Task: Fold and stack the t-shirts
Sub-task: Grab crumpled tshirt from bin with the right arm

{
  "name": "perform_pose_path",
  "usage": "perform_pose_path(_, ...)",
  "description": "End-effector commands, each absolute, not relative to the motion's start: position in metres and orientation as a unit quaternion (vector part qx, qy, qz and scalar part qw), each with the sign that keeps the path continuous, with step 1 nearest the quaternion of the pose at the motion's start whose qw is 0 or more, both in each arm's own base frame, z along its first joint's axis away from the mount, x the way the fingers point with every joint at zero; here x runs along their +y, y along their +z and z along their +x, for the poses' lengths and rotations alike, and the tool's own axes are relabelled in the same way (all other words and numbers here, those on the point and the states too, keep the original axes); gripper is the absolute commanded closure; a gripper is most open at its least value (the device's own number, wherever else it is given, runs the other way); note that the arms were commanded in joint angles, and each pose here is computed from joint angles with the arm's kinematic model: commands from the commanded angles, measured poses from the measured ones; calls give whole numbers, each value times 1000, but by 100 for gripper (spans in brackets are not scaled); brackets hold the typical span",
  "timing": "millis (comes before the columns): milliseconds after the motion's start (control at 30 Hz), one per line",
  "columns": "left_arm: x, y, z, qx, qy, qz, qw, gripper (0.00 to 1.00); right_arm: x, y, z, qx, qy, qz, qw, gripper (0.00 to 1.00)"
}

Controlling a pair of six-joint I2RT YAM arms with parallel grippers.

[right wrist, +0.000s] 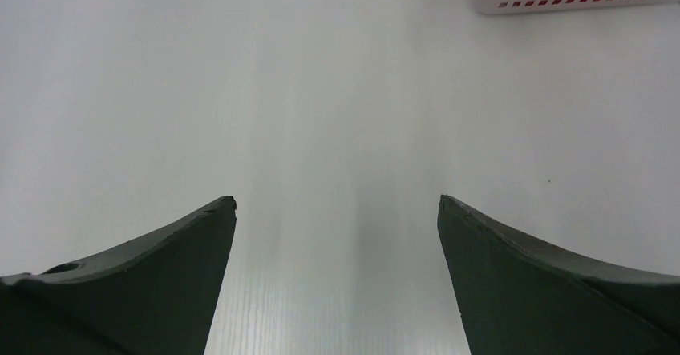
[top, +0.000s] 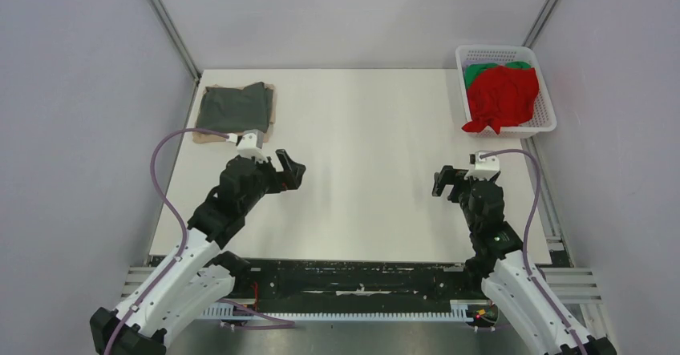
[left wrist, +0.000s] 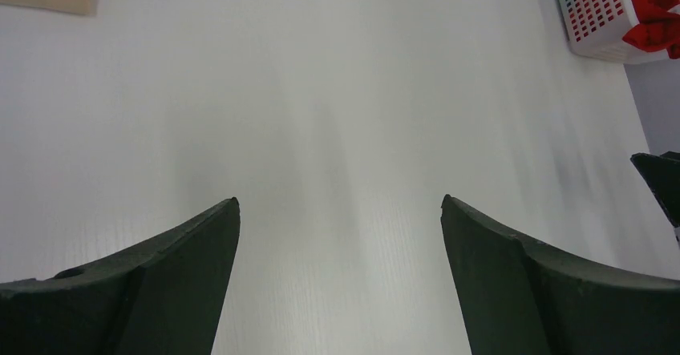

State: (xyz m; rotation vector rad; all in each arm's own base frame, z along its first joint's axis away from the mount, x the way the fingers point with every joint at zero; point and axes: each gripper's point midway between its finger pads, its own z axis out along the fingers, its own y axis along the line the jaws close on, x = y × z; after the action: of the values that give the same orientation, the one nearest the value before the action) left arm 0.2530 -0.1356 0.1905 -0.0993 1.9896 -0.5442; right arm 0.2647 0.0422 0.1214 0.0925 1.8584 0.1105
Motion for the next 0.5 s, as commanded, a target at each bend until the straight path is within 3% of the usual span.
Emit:
perform_pose_path(0, -142, 207, 257, 810, -249, -44, 529, 0, 42, 153, 278, 777, 59, 71, 622, 2)
perform_pose_path(233, -145, 201, 260, 816, -247, -44, 520, 0, 47, 203, 319, 749, 66, 106, 651, 2)
perform_pose_path(467, -137, 196, 262, 821, -229, -59, 520, 0, 14, 227, 391, 809, -60, 130, 571, 1)
